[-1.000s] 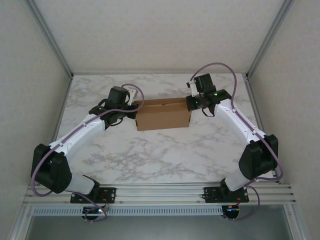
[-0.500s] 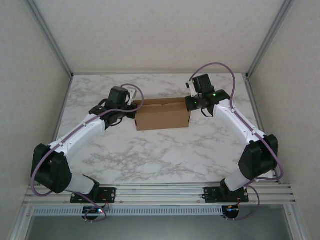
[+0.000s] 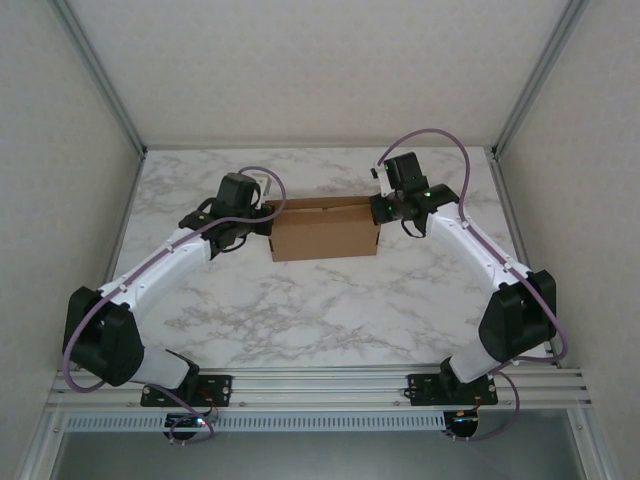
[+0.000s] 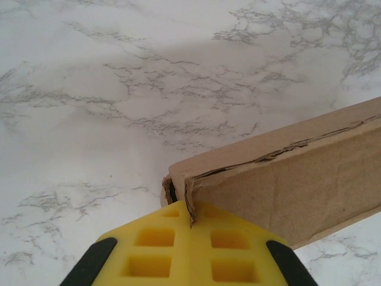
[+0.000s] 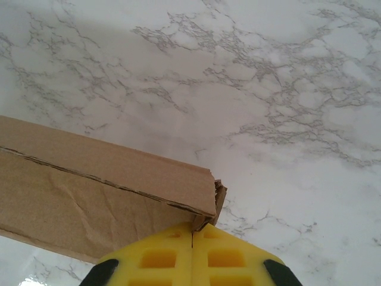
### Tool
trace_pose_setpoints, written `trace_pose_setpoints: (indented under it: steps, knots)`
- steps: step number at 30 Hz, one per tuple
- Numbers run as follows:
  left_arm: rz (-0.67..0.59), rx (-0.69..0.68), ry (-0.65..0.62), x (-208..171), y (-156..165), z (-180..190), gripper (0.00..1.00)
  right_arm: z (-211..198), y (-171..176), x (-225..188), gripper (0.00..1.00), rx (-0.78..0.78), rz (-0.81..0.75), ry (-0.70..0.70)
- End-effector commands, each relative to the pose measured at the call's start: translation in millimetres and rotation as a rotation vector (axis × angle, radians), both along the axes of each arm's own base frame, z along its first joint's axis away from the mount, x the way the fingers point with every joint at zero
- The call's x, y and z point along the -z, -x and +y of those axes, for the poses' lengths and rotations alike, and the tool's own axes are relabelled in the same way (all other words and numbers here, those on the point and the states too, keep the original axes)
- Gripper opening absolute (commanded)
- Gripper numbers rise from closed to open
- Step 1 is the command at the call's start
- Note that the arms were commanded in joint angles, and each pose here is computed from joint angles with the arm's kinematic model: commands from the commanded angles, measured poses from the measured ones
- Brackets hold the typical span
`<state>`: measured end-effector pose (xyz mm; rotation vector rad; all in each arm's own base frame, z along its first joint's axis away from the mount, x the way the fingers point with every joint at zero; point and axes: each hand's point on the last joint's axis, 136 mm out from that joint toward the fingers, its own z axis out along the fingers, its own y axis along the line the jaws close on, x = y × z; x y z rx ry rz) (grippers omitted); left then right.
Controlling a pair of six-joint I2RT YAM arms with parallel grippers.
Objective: Fold the paper box
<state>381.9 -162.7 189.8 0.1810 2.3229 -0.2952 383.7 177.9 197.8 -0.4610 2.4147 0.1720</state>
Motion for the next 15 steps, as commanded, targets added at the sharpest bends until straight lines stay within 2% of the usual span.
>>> trace_pose_setpoints:
  steps: [1, 15]
  knots:
    - [0.082, -0.024, -0.010, 20.8, 10.4, -0.1, 0.00, 2.7, 18.5, 20.8, 0.00, -0.051, 0.064, 0.022]
    - [0.093, -0.042, -0.003, 29.1, 15.8, 2.3, 0.00, -4.8, 19.7, 30.0, 0.00, 0.016, 0.117, -0.018]
